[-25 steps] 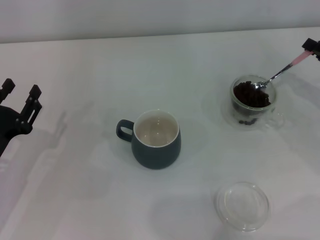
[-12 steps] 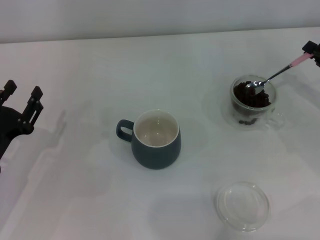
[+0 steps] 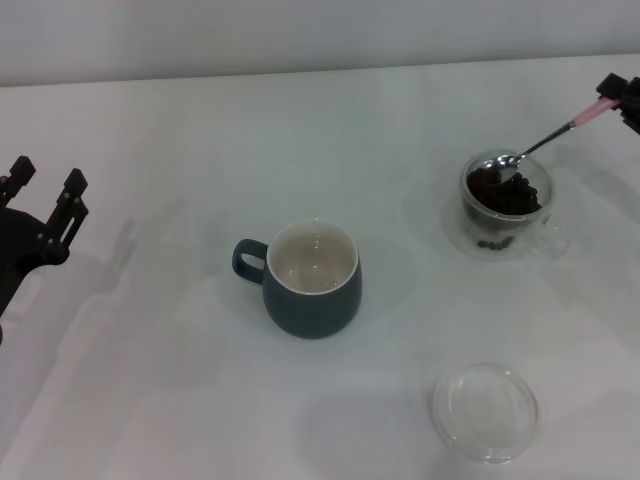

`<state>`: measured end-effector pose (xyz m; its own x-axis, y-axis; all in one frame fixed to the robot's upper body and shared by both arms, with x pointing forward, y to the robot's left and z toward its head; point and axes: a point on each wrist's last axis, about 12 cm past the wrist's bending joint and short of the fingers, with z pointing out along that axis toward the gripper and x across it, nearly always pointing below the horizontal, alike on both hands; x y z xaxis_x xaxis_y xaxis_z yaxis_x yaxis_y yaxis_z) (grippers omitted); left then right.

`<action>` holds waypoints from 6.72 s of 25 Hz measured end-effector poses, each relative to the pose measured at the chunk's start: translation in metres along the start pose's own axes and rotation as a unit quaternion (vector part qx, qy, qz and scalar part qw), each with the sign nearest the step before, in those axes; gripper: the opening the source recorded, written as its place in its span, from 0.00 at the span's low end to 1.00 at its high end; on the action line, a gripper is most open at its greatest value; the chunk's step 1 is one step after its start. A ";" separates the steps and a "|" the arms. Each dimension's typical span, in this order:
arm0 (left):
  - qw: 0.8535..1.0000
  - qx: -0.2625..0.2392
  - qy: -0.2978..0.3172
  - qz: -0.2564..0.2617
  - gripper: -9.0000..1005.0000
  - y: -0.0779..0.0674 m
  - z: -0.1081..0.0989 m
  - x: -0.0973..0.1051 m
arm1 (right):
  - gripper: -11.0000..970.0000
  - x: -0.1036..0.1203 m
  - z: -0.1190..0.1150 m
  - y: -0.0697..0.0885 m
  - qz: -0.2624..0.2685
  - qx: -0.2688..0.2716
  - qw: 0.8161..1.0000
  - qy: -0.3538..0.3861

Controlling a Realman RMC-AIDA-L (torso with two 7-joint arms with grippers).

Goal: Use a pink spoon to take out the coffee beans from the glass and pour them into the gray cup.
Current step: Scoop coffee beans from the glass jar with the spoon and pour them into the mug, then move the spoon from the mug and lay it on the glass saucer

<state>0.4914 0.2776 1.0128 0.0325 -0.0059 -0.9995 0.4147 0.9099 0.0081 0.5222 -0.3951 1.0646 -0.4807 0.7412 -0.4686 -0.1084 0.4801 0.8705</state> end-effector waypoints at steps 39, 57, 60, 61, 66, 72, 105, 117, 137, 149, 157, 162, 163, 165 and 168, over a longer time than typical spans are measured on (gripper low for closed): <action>1.000 -0.004 0.019 -0.004 0.59 -0.002 -0.005 0.006 | 0.17 0.058 0.057 0.035 0.010 -0.089 0.988 0.124; 1.000 -0.006 0.025 -0.006 0.59 -0.002 -0.005 0.008 | 0.17 0.085 0.092 0.060 -0.079 -0.147 0.968 0.187; 1.000 -0.005 0.025 -0.007 0.59 -0.002 -0.005 0.008 | 0.17 0.088 0.095 0.062 -0.122 -0.155 0.961 0.192; 1.000 -0.004 0.025 -0.007 0.59 -0.003 -0.005 0.008 | 0.17 0.087 0.095 0.061 -0.137 -0.156 0.960 0.190; 1.000 -0.004 0.026 -0.006 0.59 -0.003 -0.005 0.008 | 0.17 0.084 0.093 0.059 -0.192 -0.162 0.951 0.178; 1.000 -0.002 0.024 -0.006 0.59 -0.003 -0.003 0.007 | 0.17 0.086 0.090 0.066 -0.216 -0.197 0.940 0.174; 1.000 -0.005 0.028 -0.006 0.59 -0.002 0.003 0.007 | 0.17 0.056 0.029 0.061 -0.108 -0.255 0.957 0.085; 0.999 -0.009 0.030 -0.004 0.59 -0.001 0.001 0.008 | 0.17 0.043 -0.022 0.038 -0.162 -0.201 0.963 0.082; 0.999 -0.009 0.037 0.001 0.59 0.002 0.006 0.007 | 0.17 0.054 -0.068 0.009 -0.186 -0.129 0.956 0.187; 0.999 -0.007 0.035 0.000 0.59 0.001 0.008 0.006 | 0.17 0.066 -0.068 0.006 -0.210 -0.132 0.948 0.201; 0.999 -0.009 0.037 -0.002 0.59 0.000 0.006 0.008 | 0.17 0.074 -0.062 0.003 -0.216 -0.122 0.944 0.219; 0.999 -0.009 0.037 -0.002 0.59 0.000 0.006 0.008 | 0.17 0.077 -0.061 0.002 -0.209 -0.120 0.945 0.220; 0.999 -0.009 0.038 -0.002 0.59 0.000 0.005 0.008 | 0.17 0.078 -0.061 0.002 -0.207 -0.119 0.946 0.220; 0.999 -0.010 0.038 -0.002 0.59 0.000 0.005 0.008 | 0.17 0.079 -0.061 0.001 -0.204 -0.116 0.947 0.220; 0.999 -0.010 0.038 -0.002 0.59 0.000 0.005 0.008 | 0.18 0.082 -0.061 -0.001 -0.197 -0.112 0.949 0.221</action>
<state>0.4963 0.2751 1.0049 -0.0380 0.0213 -0.9990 0.3973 0.9177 0.0045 0.4298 -0.3631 1.0343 -0.6768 0.2318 -0.6987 -0.5142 0.5302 0.6741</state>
